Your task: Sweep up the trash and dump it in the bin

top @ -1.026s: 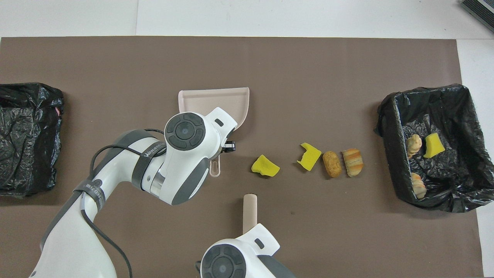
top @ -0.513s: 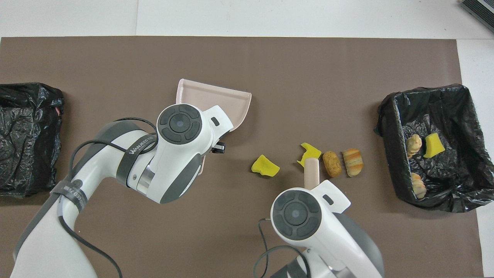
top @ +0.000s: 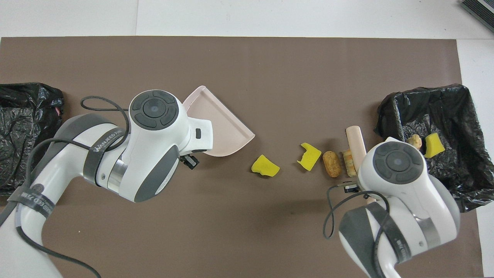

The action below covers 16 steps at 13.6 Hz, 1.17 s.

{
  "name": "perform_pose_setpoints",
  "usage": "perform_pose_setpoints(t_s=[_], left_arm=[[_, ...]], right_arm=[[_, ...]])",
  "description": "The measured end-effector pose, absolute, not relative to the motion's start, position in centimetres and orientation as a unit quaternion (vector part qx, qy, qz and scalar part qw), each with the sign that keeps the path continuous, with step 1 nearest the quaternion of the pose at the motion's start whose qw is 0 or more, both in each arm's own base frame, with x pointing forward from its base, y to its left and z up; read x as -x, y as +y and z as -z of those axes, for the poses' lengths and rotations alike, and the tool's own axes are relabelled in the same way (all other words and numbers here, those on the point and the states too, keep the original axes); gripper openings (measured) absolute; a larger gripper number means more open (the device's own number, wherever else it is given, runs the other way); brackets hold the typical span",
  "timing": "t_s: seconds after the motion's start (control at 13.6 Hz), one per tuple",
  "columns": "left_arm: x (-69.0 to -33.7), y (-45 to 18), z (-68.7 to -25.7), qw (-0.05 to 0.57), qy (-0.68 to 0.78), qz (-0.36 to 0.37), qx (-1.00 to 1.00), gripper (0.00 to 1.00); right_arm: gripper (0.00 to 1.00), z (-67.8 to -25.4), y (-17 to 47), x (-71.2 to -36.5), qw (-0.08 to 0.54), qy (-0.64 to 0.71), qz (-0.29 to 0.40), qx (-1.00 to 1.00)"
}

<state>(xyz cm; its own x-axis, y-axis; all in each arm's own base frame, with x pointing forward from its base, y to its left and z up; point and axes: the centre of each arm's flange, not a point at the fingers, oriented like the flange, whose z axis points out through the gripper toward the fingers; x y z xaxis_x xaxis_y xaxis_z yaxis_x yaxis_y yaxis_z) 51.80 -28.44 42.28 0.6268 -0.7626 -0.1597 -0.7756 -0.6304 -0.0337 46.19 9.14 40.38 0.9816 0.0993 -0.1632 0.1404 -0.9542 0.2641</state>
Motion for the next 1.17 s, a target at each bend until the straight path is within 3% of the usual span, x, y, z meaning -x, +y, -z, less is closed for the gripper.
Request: perform_pose_setpoints(t_s=[0.22,0.66,1.17], left_arm=[[-51.3,-27.7,-42.1,0.061,0.536,-0.095,0.837,0.32],[-46.5,-27.5,-40.3,0.116,0.625,-0.100,0.765,0.32],[-45.2,-27.6,-38.9,0.118,0.643,-0.081,0.752,0.32]], right_arm=[[0.25,-37.6,3.2,-46.4,0.118,0.076,0.066,-0.988],[0.25,-33.9,4.6,-44.5,0.097,0.085,0.084,-0.988],[0.25,-31.7,16.1,-44.5,0.043,0.039,0.067,-0.996]])
